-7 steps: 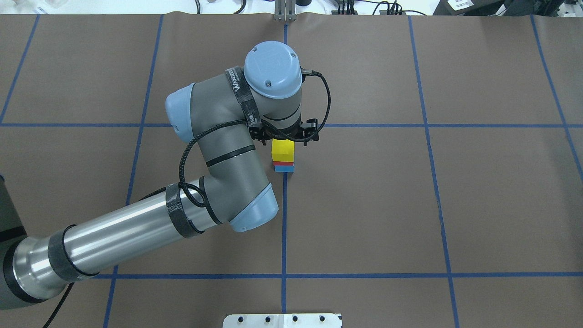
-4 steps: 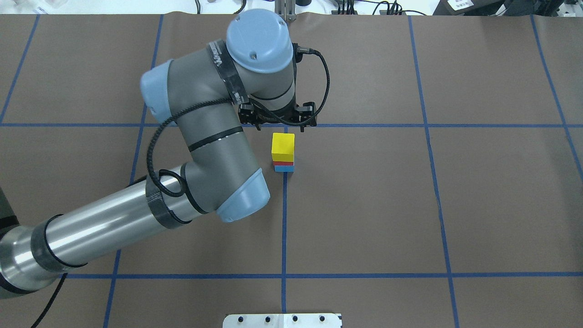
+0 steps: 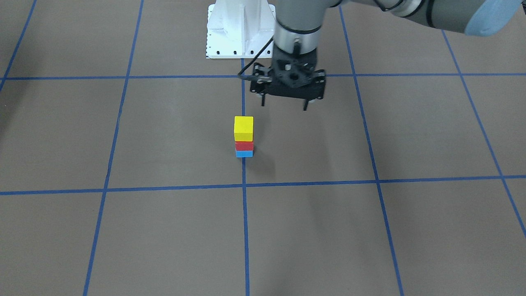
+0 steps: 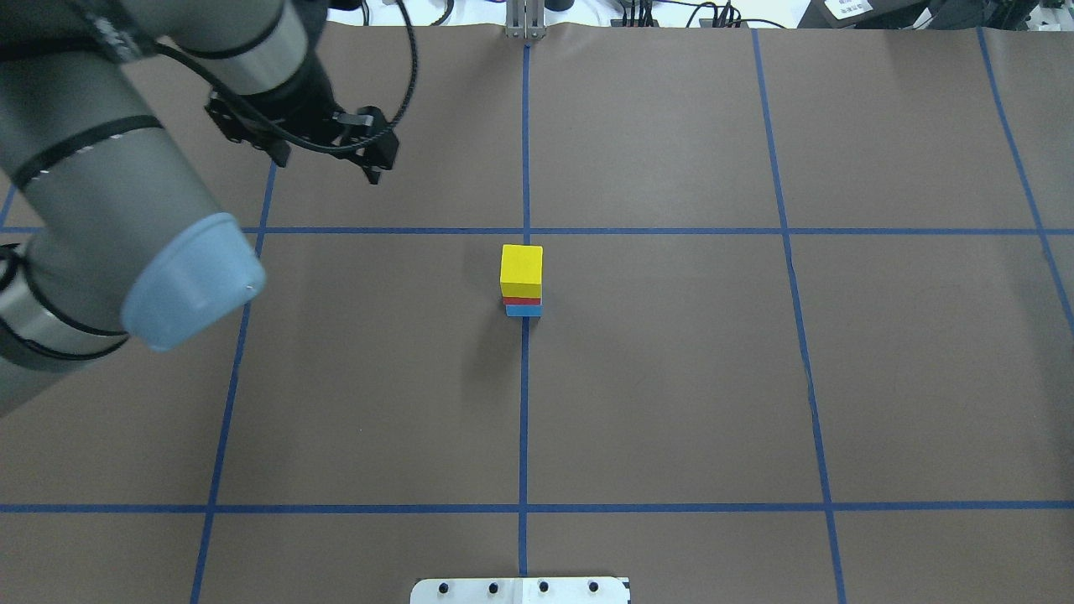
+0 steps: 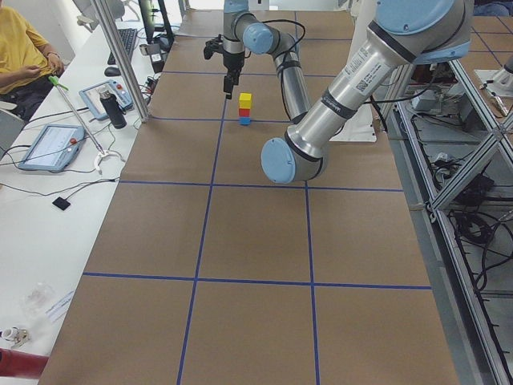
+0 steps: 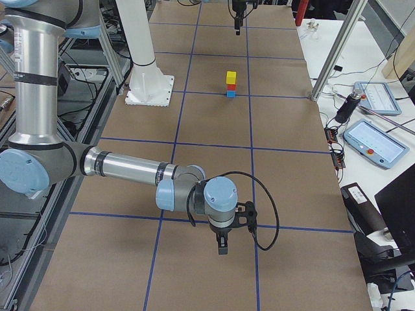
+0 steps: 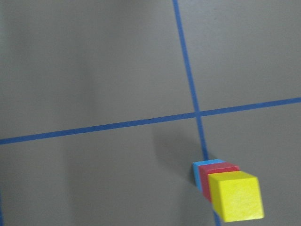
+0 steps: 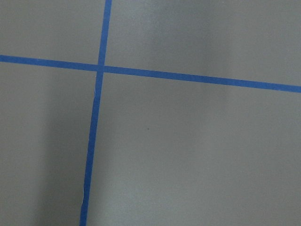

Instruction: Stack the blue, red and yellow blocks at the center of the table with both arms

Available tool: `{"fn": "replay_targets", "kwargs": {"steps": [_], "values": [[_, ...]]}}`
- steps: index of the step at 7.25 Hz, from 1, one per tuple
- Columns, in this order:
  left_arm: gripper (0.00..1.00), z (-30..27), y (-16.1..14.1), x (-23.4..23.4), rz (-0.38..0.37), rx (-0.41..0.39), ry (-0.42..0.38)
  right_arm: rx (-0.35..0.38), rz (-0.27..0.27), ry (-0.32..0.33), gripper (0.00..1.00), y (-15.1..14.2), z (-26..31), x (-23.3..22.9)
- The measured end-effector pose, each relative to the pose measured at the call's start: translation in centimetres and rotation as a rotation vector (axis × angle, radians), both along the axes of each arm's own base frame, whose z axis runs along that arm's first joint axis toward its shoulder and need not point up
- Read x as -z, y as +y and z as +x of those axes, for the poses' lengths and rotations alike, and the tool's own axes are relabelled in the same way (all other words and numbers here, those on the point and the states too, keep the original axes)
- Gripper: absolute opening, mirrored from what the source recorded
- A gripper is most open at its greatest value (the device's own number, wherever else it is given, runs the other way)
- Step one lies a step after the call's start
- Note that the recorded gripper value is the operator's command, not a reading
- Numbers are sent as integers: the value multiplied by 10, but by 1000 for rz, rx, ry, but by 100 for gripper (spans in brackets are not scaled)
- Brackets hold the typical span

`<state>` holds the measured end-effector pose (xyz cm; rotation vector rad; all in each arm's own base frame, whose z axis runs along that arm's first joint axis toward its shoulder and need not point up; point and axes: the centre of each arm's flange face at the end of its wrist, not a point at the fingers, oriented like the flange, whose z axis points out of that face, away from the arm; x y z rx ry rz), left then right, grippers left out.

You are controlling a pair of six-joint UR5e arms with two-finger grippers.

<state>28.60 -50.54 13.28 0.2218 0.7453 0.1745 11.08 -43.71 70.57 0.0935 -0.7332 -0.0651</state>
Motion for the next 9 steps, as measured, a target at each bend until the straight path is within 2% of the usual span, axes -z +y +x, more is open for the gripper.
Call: {"fn": "replay_targets", "kwargs": {"steps": [2,3,4,6,8,9], "values": [[100,-112,-26,-90,81,-110,-102,0,-11,2,100,2,0,-6],[100,-176,-37,-145,86,-157,-123,-1,-15,2,100,2,0,-7],[100,-237,-39,-202,49,-162,-129,-3,-14,4,100,1,0,-5],[100,-322,-9,-329,-84,-92,-128,-2,-3,6,100,-2,1,0],[100,-367,46,-443,-70,-32,-120,-1,4,-2,100,-4,0,3],[100,-378,69,-480,-78,-14,-106,0,5,-2,100,-4,0,4]]}}
